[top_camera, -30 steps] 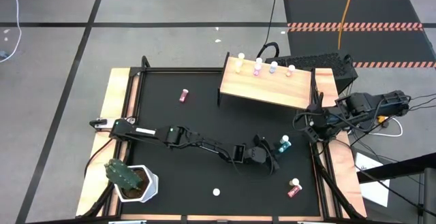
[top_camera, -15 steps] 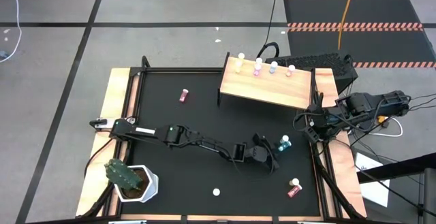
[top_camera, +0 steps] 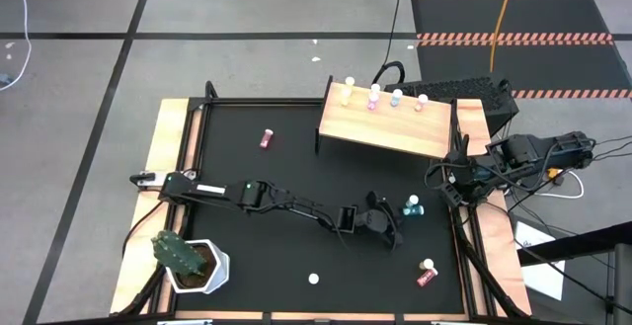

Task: Pick and place medicine bottles onto shelf by color
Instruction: Put the blue pill bottle on the shelf aligned with the other blue pill bottle

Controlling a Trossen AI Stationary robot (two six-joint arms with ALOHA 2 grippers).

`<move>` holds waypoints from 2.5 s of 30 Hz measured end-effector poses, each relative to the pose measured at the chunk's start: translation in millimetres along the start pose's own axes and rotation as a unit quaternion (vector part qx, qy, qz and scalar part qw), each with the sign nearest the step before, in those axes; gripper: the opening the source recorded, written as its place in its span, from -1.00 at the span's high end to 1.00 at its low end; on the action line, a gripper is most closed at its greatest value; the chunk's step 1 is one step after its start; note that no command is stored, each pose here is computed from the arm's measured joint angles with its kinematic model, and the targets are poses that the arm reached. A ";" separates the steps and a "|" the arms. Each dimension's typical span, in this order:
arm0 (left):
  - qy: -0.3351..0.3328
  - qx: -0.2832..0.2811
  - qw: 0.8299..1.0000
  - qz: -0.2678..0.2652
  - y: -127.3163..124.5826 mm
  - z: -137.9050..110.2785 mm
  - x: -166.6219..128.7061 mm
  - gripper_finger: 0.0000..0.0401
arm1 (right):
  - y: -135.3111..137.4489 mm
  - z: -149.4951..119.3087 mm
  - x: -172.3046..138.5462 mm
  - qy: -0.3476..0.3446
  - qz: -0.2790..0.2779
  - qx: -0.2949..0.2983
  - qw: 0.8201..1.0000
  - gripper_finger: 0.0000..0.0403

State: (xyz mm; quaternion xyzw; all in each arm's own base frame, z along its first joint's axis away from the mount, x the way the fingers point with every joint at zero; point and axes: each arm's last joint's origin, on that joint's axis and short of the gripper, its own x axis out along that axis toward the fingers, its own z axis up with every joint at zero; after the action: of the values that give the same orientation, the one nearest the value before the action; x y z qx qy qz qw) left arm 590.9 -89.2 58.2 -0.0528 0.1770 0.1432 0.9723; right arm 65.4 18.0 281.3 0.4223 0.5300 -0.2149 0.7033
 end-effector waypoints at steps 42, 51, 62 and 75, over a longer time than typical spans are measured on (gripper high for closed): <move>-0.032 0.050 0.994 -0.097 14.6 -1.1 13.1 0.42 | -0.1 -1.5 0.0 0.023 0.005 -0.008 1.000 0.32; -0.026 0.034 0.993 -0.111 0.7 17.2 -0.4 0.50 | 0.0 -1.3 -0.1 0.021 0.006 -0.014 1.000 0.32; 0.043 0.028 0.995 -0.081 11.3 118.7 -57.4 0.50 | 15.9 6.6 -34.2 -0.108 0.125 -0.089 0.982 0.32; -0.052 -0.084 0.994 -0.054 52.3 241.6 -135.0 0.50 | 31.8 11.6 -118.6 -0.393 0.286 -0.301 0.821 0.32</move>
State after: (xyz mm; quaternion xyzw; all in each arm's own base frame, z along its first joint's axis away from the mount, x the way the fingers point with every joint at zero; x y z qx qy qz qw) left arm 533.9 -37.4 329.1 -0.1361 0.1103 0.1078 0.9786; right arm 54.7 8.8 403.8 0.2021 0.1027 0.0181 0.9738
